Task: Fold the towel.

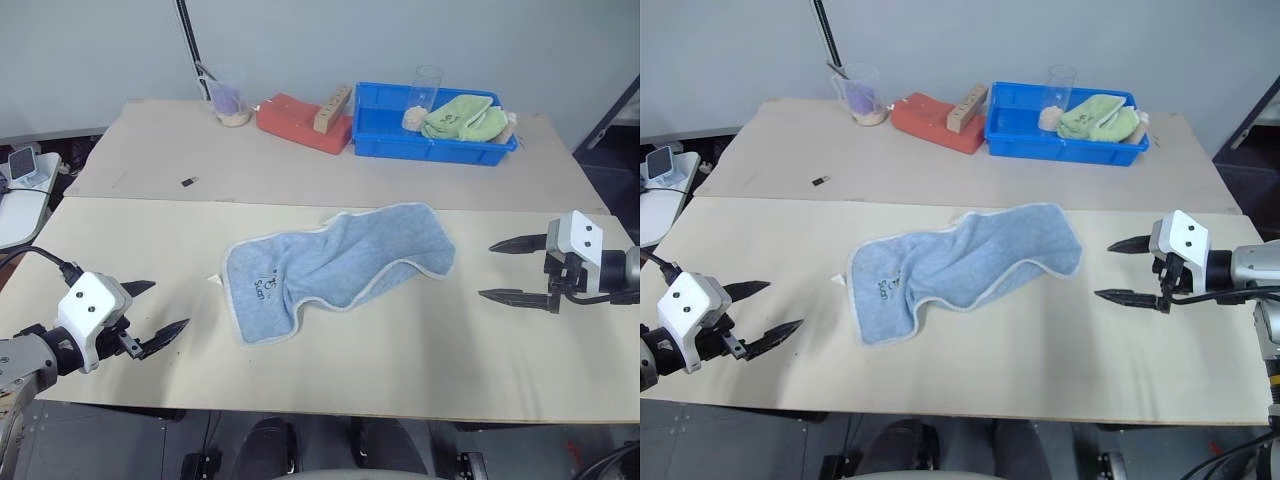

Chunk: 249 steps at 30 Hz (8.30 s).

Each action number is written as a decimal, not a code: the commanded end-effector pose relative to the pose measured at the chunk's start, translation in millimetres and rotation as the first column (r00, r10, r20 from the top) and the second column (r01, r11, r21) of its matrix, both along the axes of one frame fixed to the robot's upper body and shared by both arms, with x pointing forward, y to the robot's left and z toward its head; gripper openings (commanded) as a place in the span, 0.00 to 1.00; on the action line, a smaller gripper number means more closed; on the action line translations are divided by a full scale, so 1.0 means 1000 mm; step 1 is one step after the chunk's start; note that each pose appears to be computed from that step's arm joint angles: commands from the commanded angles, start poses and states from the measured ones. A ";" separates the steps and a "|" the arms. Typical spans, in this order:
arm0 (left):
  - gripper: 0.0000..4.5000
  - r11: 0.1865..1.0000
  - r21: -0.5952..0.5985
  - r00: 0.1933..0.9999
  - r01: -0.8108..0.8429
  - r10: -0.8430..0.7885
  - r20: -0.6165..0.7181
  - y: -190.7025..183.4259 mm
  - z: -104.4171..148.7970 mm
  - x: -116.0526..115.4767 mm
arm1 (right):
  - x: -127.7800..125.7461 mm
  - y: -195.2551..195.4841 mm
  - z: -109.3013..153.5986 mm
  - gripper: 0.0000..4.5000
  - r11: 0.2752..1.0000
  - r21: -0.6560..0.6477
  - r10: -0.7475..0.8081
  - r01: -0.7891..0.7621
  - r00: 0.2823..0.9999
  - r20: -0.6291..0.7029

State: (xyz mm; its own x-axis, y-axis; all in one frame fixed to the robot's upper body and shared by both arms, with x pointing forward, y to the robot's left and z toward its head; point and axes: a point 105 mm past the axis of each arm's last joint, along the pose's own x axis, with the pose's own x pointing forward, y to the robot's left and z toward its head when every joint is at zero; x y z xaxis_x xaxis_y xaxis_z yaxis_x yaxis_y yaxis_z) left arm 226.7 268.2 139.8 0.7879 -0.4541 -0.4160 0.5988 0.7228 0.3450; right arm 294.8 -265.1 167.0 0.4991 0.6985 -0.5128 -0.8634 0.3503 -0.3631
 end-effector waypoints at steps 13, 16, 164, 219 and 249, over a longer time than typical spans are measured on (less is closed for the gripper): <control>1.00 0.997 -0.059 0.991 -0.052 0.059 0.118 0.016 0.014 -0.002 | 0.008 0.011 0.014 0.99 0.997 0.071 -0.023 0.020 0.998 0.050; 1.00 0.999 -0.015 0.992 -0.036 0.038 0.120 0.018 0.014 -0.004 | 0.009 0.013 0.017 0.99 0.996 0.094 -0.014 0.009 0.998 0.058; 0.22 0.974 -0.027 0.975 0.224 -0.223 0.011 -0.030 0.014 0.161 | 0.047 -0.018 0.004 0.23 0.879 0.125 -0.436 0.460 0.882 -0.178; 1.00 0.537 -0.173 0.564 0.825 -0.795 0.223 -0.165 0.066 0.026 | 0.005 -0.051 -0.015 0.02 0.655 0.281 -0.693 0.701 0.706 -0.147; 1.00 0.762 -0.217 0.790 0.610 -0.564 0.238 -0.145 0.054 0.040 | 0.016 0.147 -0.016 0.99 0.864 0.385 -0.227 0.325 0.933 -0.279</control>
